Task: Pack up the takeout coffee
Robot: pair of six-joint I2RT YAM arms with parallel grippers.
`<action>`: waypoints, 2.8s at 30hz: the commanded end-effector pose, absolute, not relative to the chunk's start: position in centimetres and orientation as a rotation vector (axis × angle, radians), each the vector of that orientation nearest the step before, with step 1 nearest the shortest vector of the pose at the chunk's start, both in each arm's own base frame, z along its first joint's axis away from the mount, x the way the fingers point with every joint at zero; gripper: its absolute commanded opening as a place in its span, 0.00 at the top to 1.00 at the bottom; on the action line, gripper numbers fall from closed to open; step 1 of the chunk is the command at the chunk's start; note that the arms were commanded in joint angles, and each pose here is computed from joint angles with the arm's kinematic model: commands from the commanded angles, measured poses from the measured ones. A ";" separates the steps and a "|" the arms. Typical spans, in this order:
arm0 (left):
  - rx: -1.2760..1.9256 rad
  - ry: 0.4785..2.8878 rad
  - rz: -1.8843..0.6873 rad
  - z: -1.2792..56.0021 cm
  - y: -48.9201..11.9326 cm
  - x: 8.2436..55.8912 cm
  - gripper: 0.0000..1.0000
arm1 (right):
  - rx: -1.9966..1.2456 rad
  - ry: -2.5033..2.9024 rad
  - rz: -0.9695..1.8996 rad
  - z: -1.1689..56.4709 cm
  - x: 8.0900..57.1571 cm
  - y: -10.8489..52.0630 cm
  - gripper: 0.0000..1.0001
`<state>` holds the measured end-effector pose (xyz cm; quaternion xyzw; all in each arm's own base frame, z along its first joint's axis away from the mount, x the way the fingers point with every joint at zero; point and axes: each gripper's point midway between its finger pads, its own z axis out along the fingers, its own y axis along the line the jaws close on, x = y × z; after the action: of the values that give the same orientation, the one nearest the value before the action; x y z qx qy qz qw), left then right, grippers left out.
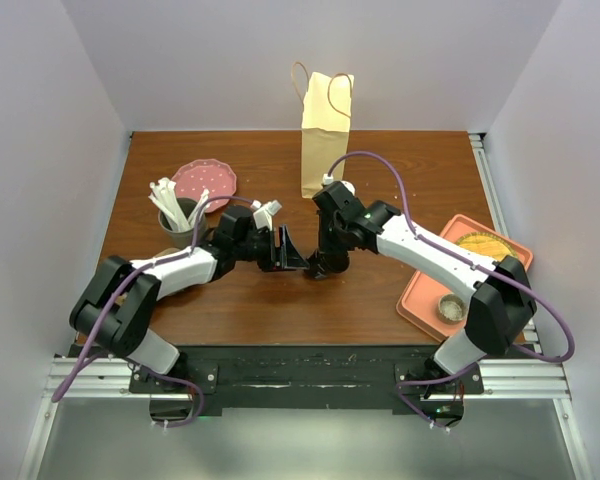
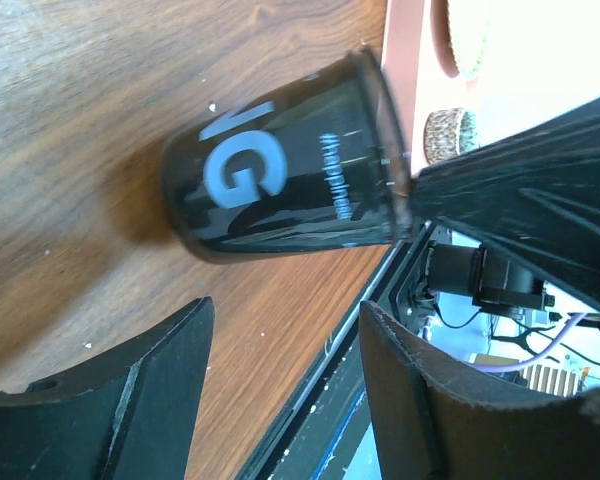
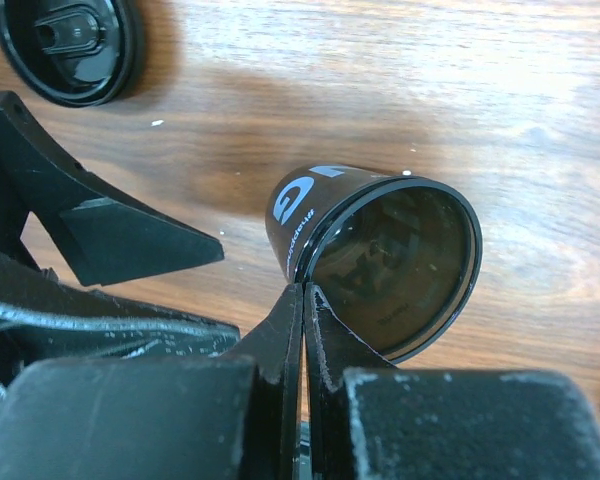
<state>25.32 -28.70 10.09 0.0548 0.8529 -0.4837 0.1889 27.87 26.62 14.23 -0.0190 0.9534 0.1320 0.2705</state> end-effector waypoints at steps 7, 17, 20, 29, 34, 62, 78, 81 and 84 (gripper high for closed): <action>0.146 2.404 -1.303 9.2 -28.3 26.3 0.36 | -0.065 2.471 0.216 18.1 29.3 25.0 1.00; 0.145 2.425 -1.279 8.6 -28.2 26.4 0.36 | -0.132 2.459 0.111 18.6 30.0 25.1 1.00; 0.142 2.436 -1.254 8.6 -28.0 26.5 0.35 | -0.143 2.455 0.106 18.7 30.3 25.4 1.00; 0.118 2.427 -1.107 9.0 -26.8 28.0 0.35 | -0.197 2.412 0.059 22.5 31.1 25.1 1.00; 0.116 2.460 -1.083 8.0 -26.9 28.4 0.35 | -0.215 2.415 0.056 22.2 30.8 24.8 1.00; 0.112 2.469 -0.969 7.1 -26.7 30.7 0.35 | -0.401 2.586 -0.224 16.1 20.3 22.4 1.00; 0.099 2.495 -0.964 6.3 -26.6 30.5 0.35 | -0.565 2.476 -0.351 14.4 18.5 25.8 1.00; 0.105 2.482 -0.973 6.7 -26.8 30.7 0.35 | -0.558 2.399 -0.397 15.5 19.6 24.8 1.00; 0.104 2.495 -0.970 7.4 -26.7 30.6 0.34 | -0.591 2.403 -0.361 15.4 19.6 25.4 1.00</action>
<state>28.92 -26.32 5.14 0.0262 0.9166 -0.3446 0.2009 18.38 25.32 13.17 -0.2341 0.9227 -0.1433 0.2705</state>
